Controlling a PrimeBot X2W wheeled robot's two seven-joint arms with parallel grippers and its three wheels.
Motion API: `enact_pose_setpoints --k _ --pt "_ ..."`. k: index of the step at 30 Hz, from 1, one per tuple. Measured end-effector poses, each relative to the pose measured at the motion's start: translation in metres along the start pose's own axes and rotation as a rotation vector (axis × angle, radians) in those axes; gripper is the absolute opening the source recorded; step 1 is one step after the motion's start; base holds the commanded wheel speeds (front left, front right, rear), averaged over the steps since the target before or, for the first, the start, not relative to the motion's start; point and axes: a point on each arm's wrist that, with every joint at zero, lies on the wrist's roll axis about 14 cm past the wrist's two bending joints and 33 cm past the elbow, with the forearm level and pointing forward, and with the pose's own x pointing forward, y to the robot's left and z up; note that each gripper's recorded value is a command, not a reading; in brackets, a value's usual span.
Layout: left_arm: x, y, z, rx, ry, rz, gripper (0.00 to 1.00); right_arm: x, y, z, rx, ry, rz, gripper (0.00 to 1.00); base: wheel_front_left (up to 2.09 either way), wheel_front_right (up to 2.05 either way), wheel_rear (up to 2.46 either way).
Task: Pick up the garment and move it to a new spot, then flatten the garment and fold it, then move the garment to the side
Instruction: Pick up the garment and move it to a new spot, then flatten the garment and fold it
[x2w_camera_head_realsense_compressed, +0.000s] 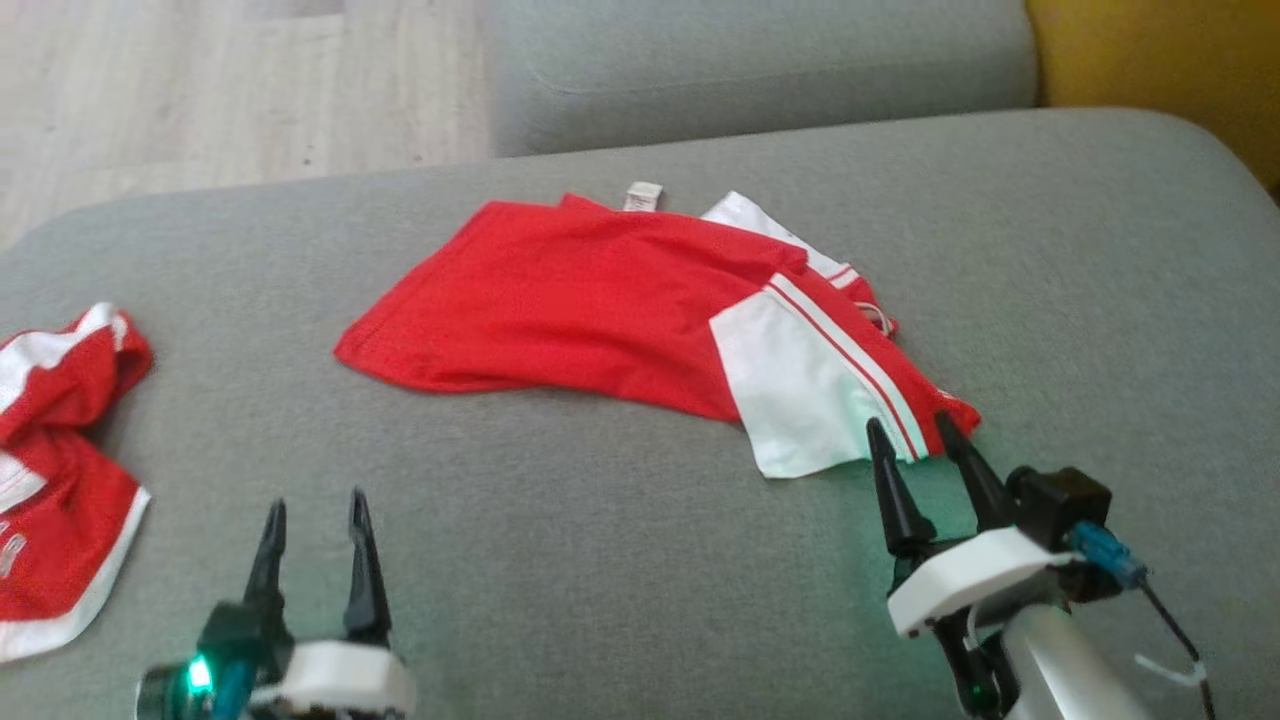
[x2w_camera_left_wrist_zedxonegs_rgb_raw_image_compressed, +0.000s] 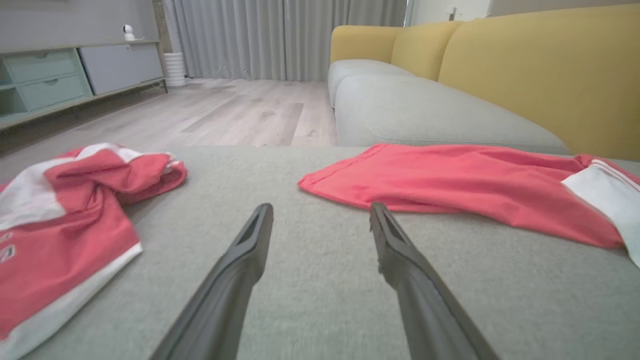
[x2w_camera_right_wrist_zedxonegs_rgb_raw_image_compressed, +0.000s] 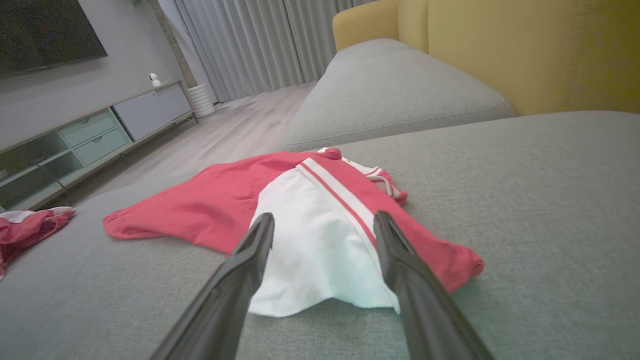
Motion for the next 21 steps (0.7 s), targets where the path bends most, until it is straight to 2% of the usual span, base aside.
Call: enact_pose_setpoints --k 7,13,16,21 --pt "-0.021 0.013 -0.015 -0.018 0.035 0.034 1.0 0.003 0.028 -0.013 -0.019 0.042 0.089 1.0 0.0 0.0 0.0" --pt "-0.03 0.014 -0.026 -0.016 0.067 0.03 1.0 0.005 0.056 -0.052 -0.05 0.171 0.188 1.0 0.0 0.0 0.0" --pt "-0.036 0.017 -0.034 -0.024 0.093 0.035 1.0 0.01 0.061 -0.068 -0.078 0.229 0.212 1.0 0.0 0.0 0.0" --pt "-0.041 0.028 -0.04 -0.032 0.11 0.073 1.0 0.032 0.053 -0.072 -0.138 0.256 0.206 1.0 0.0 0.0 0.0"
